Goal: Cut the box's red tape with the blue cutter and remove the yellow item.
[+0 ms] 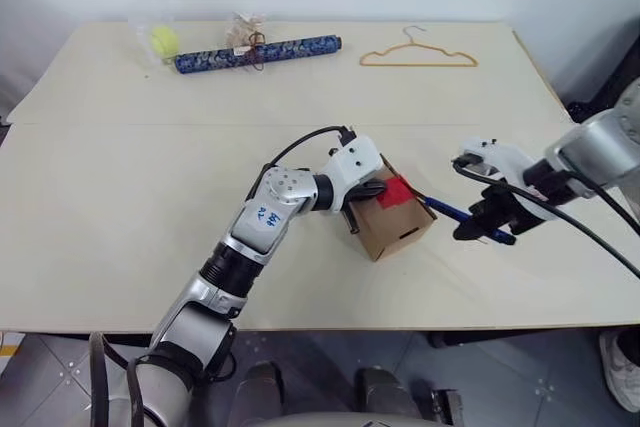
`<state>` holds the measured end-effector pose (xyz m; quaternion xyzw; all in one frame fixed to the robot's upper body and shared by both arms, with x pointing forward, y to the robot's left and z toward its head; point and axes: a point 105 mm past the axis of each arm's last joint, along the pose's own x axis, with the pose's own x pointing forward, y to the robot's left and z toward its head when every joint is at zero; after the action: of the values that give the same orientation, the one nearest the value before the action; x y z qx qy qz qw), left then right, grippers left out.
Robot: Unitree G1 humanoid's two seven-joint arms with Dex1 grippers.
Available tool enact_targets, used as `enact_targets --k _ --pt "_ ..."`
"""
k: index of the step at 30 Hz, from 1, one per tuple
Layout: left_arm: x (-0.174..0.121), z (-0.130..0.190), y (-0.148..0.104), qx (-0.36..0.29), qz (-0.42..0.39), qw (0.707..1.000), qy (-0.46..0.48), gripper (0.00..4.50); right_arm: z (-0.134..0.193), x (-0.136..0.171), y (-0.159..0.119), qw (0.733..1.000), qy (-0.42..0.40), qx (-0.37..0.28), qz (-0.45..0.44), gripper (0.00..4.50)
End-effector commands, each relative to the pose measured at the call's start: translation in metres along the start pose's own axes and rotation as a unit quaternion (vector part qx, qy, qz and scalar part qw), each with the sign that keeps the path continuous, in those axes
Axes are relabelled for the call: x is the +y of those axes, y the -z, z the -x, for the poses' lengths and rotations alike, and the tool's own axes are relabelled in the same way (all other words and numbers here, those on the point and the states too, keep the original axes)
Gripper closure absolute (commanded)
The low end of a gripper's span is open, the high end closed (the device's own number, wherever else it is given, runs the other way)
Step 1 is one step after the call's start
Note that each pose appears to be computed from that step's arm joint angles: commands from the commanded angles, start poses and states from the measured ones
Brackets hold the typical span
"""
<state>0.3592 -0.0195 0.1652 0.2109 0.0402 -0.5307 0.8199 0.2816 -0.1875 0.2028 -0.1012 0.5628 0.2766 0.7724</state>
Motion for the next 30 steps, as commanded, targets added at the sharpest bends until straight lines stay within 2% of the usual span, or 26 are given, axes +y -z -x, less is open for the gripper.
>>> enact_targets --k 1,10,17,25,30 --pt "-0.009 -0.005 0.047 0.081 0.042 0.996 0.008 4.50 0.003 0.009 0.015 0.999 -0.024 0.021 0.006 4.43" --pt "-0.004 -0.005 0.044 0.075 0.037 0.996 0.004 4.50 -0.001 0.000 0.022 0.999 -0.019 0.022 -0.015 4.43" --pt "-0.004 -0.007 0.040 0.069 0.035 0.997 0.004 4.50 -0.004 -0.008 0.004 1.000 0.000 0.001 -0.020 4.43" --pt "-0.006 -0.008 0.040 0.066 0.035 0.997 0.006 4.50 -0.009 -0.003 -0.020 1.000 -0.006 -0.018 -0.008 4.43" --pt "-0.006 -0.008 0.039 0.065 0.032 0.997 0.005 4.50 -0.006 0.001 -0.022 1.000 -0.017 -0.026 0.003 4.43"
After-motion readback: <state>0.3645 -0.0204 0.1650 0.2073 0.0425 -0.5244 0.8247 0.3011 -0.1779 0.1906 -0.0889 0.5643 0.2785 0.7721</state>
